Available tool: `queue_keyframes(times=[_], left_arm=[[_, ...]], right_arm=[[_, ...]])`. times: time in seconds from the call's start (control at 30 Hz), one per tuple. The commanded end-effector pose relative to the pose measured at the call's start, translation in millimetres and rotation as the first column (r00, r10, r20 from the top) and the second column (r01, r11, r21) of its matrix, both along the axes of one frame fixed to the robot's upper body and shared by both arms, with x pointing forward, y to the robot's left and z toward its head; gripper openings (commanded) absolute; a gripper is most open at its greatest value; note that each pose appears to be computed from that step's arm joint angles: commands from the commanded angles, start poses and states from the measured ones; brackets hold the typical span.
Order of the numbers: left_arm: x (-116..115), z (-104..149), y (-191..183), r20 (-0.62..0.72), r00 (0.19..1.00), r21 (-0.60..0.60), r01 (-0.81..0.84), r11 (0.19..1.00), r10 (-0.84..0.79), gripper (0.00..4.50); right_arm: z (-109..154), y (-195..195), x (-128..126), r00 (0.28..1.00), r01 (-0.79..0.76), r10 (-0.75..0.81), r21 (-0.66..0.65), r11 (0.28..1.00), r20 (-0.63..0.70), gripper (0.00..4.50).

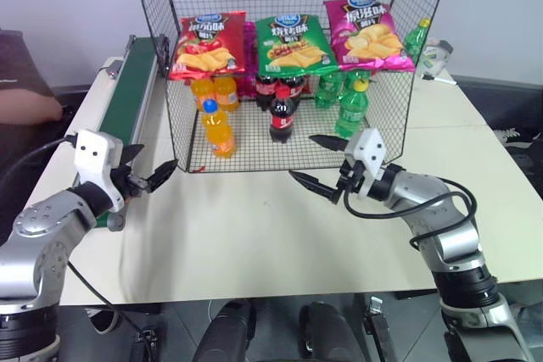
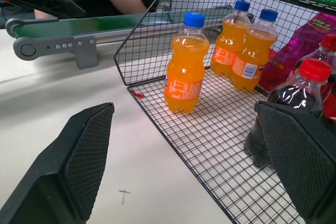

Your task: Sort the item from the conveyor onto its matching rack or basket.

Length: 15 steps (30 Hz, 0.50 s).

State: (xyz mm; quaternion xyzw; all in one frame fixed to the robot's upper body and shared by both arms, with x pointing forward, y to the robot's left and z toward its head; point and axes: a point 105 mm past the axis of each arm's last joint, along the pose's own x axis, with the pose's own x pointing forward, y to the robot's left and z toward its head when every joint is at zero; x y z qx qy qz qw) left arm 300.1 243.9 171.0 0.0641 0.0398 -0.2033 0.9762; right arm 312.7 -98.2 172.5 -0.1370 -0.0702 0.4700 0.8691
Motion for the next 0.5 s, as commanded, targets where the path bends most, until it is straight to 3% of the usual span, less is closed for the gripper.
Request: queue_keyframes(times=[0.03, 0.5], left_arm=[[-4.1, 15.2, -1.6, 0.055, 0.998, 0.030, 0.016, 0.999, -0.017, 4.43], [-3.9, 14.3, -1.5, 0.052, 0.998, 0.029, 0.016, 0.999, -0.018, 4.43]], right_arm=[[11.4, 1.3, -3.5, 0.999, -0.011, 0.011, 0.012, 1.000, 0.043, 4.50], [10.1, 0.9, -4.9, 0.999, -0.011, 0.010, 0.015, 1.000, 0.040, 4.50]])
